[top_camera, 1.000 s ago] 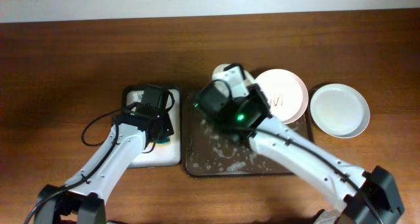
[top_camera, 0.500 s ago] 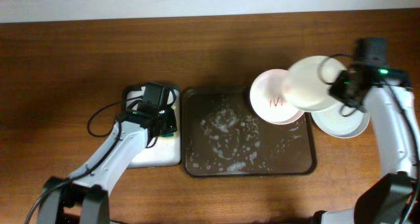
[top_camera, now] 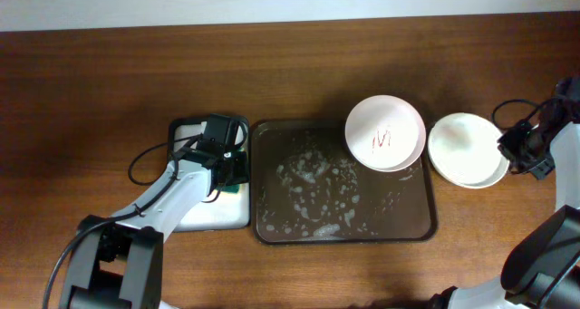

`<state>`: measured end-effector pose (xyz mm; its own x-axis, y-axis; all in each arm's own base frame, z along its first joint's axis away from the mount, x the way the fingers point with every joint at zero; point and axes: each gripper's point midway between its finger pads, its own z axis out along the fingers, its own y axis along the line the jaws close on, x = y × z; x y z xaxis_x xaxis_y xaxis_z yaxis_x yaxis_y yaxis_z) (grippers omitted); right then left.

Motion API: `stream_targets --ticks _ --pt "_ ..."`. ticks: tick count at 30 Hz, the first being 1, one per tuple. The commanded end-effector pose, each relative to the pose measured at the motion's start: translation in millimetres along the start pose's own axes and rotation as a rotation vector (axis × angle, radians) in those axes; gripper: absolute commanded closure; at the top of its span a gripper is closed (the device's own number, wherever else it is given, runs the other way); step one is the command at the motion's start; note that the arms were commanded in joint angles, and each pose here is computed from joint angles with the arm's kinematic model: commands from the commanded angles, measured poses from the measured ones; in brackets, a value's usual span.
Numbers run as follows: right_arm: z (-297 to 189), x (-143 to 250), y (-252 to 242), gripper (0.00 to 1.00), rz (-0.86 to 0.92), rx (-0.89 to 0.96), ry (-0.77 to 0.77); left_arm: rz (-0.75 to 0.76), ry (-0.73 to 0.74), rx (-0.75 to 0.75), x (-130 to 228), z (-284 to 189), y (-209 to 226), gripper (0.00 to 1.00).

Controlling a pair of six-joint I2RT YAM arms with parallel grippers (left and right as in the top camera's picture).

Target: Clean dirty plates on tray and stack at the side

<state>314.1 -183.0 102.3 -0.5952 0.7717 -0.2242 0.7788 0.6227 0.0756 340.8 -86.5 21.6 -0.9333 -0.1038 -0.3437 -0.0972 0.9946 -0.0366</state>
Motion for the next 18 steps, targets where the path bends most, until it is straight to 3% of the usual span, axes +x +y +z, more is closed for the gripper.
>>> stream_targets --ticks 1,3,5,6,7,15,18 --pt "-0.2 13.5 28.9 0.82 -0.127 -0.156 0.059 0.001 -0.005 -0.001 -1.7 3.8 1.6 0.23" --pt "-2.7 25.6 44.8 0.82 -0.200 -0.216 0.094 -0.001 -0.020 0.005 -5.6 4.1 0.0 0.23" --pt "-3.6 36.5 55.2 0.82 -0.237 -0.220 0.117 0.000 -0.014 0.004 -4.3 6.0 0.1 0.60" --pt "-4.0 40.5 60.1 0.82 -0.254 -0.222 0.122 0.002 -0.006 0.001 -2.4 8.0 0.4 0.85" --pt "-4.5 44.8 65.5 0.81 -0.286 -0.226 0.127 0.002 0.001 -0.002 -0.7 9.4 0.9 1.00" --pt "-8.4 77.0 104.9 0.81 -0.466 -0.248 0.147 -0.036 -0.134 0.039 -37.2 -38.2 2.4 1.00" --pt "-9.3 83.5 111.0 0.81 -0.490 -0.252 0.154 -0.036 -0.071 0.013 -20.3 -33.6 10.3 1.00"
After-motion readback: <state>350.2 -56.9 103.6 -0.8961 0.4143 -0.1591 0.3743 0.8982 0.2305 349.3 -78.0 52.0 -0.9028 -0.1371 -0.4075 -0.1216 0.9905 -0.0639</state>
